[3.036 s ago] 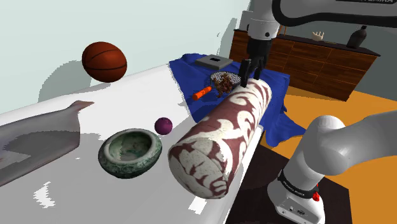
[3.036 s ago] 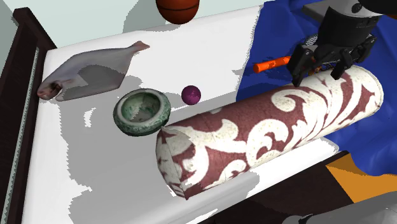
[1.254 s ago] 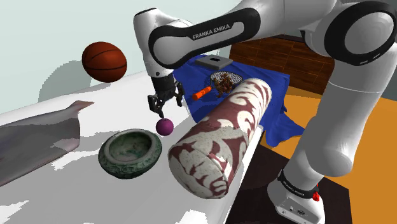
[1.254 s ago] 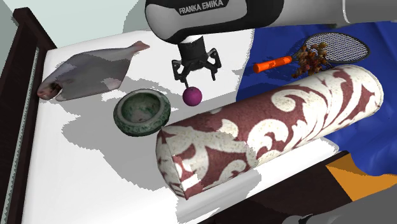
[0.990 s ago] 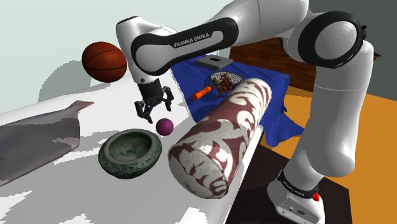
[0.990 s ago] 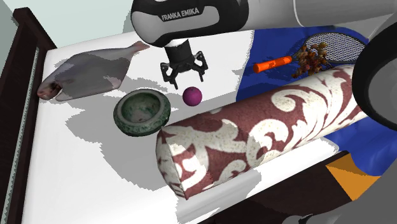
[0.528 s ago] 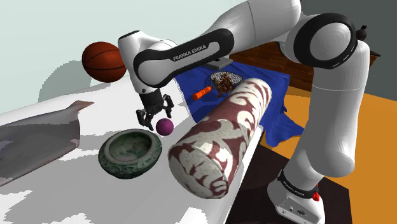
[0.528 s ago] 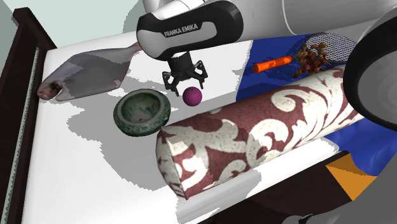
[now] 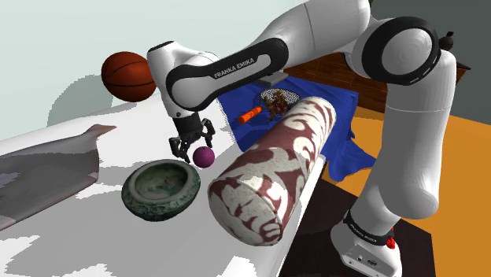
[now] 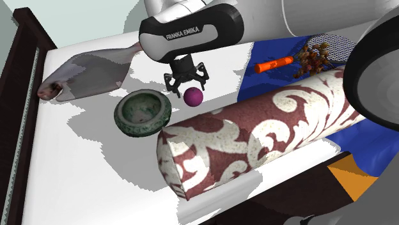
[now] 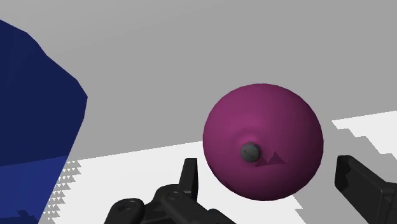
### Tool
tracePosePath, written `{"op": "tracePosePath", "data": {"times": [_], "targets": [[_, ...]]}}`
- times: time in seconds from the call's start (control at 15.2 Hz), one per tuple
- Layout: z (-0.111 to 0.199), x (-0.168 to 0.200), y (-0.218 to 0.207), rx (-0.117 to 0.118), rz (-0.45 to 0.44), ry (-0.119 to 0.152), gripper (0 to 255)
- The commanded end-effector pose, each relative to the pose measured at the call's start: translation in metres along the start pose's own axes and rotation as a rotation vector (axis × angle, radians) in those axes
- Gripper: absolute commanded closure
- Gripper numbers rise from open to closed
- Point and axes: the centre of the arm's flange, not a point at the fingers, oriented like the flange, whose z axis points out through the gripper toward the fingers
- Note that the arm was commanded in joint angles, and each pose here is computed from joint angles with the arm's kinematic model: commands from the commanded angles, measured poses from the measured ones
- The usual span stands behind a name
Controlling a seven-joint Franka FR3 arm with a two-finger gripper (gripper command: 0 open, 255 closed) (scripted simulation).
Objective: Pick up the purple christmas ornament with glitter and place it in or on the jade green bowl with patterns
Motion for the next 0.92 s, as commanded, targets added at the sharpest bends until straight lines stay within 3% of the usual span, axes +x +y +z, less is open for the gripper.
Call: {"op": "tracePosePath", "data": {"times": [0.0, 0.59, 0.86], "targets": [[0.0, 0.0, 0.0, 0.0, 0.0, 0.0, 255], [0.0, 0.0, 0.0, 0.0, 0.0, 0.0, 255], [-0.02, -0.003, 0.004, 0.0, 0.0, 0.0, 255]]}}
